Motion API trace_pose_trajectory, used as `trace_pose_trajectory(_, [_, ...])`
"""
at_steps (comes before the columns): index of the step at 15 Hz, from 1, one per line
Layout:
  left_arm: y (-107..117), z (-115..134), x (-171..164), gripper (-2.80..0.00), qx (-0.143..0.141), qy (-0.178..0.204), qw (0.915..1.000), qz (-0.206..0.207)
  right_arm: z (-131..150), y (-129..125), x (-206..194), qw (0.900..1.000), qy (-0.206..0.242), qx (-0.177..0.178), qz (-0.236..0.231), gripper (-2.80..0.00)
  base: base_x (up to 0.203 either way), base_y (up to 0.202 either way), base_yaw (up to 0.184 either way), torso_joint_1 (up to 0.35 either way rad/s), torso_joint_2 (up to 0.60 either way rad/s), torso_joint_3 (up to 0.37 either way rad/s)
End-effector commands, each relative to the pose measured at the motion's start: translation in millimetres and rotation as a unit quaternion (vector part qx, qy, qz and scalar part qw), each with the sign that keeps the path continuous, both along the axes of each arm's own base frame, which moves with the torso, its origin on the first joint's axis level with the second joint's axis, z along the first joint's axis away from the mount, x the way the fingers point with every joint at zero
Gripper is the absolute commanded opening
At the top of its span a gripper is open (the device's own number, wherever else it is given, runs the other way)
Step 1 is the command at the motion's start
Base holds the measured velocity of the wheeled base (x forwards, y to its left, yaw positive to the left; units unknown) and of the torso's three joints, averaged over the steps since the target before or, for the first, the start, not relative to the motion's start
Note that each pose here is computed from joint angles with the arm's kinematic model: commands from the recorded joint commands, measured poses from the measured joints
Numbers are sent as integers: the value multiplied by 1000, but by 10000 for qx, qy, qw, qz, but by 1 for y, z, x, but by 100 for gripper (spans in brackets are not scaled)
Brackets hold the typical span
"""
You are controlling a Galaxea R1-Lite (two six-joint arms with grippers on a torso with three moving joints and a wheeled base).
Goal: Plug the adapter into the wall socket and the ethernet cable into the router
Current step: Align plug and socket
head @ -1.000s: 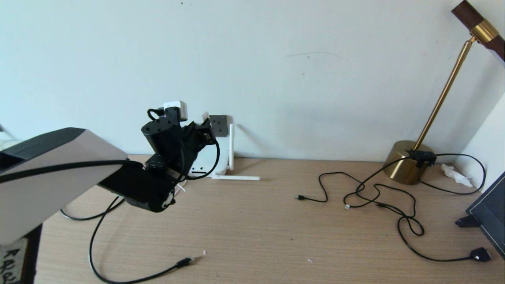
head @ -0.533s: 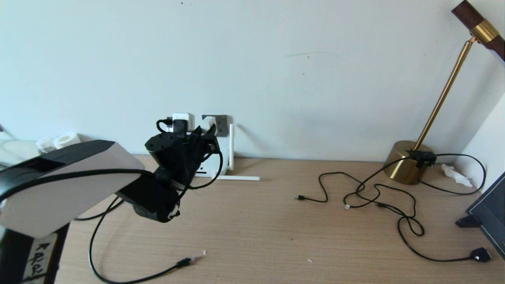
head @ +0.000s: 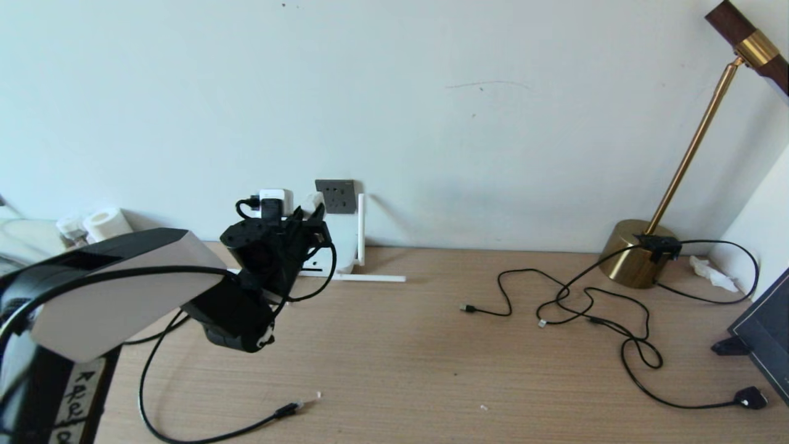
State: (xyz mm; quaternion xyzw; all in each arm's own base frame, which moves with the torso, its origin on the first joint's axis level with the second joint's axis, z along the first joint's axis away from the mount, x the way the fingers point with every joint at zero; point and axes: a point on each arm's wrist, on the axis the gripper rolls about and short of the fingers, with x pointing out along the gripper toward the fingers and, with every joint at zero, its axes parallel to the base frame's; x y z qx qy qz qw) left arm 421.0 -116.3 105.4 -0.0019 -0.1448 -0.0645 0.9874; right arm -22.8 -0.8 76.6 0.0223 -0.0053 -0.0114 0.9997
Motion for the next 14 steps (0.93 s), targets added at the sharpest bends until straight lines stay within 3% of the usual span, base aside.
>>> trace_pose_trajectory(1, [2,-10,4,-280,19,59,10000,22,0,0,0,10000,3,0,6,-280,0,0,0,0,0,0])
trace_pose_trajectory(7, [8,-21,25,-280,6,-84,9999,71,0,0,0,10000,-4,1,0,-280,0,0,0,0,0,0])
trace_pose_trajectory(14, [-5,-30,33,-280,-23,-156,9999,6,0,0,0,10000,4,1,0,-280,0,0,0,0,0,0])
